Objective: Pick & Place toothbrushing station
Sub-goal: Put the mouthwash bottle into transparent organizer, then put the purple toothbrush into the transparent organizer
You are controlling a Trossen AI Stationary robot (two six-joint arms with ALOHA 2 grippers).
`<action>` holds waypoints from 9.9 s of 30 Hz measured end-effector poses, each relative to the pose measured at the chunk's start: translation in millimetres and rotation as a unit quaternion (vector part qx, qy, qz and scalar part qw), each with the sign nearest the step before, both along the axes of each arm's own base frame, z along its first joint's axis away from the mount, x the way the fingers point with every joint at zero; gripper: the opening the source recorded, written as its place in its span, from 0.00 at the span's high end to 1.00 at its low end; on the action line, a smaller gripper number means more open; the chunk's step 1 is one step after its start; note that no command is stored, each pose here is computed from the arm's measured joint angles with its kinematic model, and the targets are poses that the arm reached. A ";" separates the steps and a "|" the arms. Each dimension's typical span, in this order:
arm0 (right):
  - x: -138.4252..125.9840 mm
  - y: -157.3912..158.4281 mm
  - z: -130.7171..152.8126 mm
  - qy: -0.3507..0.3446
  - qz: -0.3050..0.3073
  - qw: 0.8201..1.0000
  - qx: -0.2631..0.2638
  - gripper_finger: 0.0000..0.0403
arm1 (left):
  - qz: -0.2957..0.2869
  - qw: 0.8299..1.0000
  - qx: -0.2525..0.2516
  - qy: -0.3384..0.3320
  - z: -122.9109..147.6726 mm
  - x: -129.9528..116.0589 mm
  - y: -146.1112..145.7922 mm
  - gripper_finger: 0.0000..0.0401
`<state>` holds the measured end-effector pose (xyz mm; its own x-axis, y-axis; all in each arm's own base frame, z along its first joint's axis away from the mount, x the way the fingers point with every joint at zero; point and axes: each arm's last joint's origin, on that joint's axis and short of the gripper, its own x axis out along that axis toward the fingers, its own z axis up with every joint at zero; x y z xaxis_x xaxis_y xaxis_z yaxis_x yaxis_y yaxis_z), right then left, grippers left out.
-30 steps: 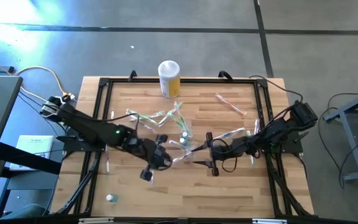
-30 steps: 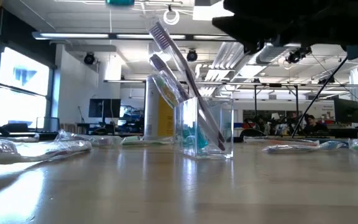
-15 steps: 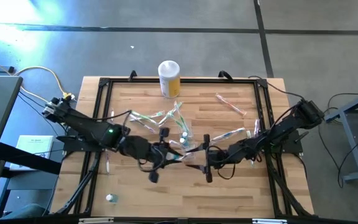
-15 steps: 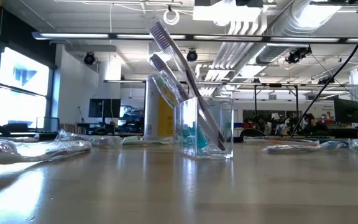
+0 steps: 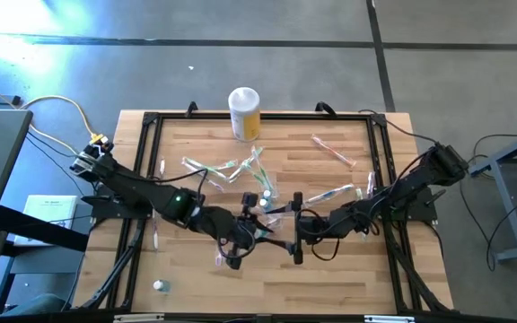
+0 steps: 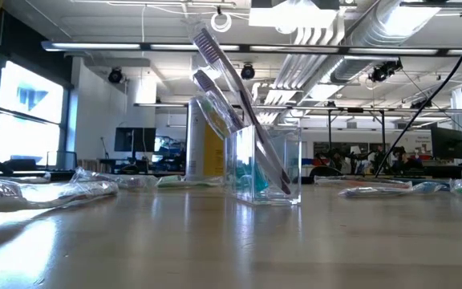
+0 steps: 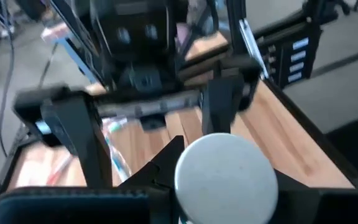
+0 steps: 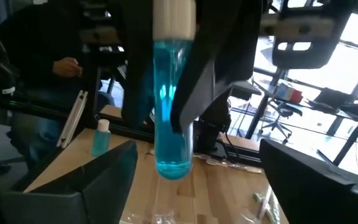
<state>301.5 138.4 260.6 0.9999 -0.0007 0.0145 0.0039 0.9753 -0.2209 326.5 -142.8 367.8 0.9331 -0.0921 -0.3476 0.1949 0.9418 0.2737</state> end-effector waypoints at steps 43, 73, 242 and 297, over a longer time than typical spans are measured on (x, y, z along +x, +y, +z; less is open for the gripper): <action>2.9 -3.7 -7.6 0.036 0.044 0.998 -0.031 0.82 | 0.001 0.999 0.034 0.010 -4.9 1.4 -0.5 0.75; -3.5 5.1 -11.9 0.054 -0.004 0.997 -0.047 0.82 | 0.060 0.994 -0.042 0.085 16.7 -6.0 10.6 0.50; -73.3 40.3 -9.8 0.060 -0.331 0.939 -0.068 0.32 | 0.103 0.937 -0.143 0.303 -151.7 76.5 137.2 0.73; -73.3 40.1 -10.3 0.062 -0.331 0.939 -0.072 0.32 | 0.110 0.915 -0.150 0.358 -71.4 73.3 133.6 0.44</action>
<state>228.2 178.4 250.3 0.7755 -0.6289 -0.0544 0.5639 0.7289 -0.3883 399.8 -9.3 296.4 0.4843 -0.1203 -0.8666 0.0190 0.9917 -0.1270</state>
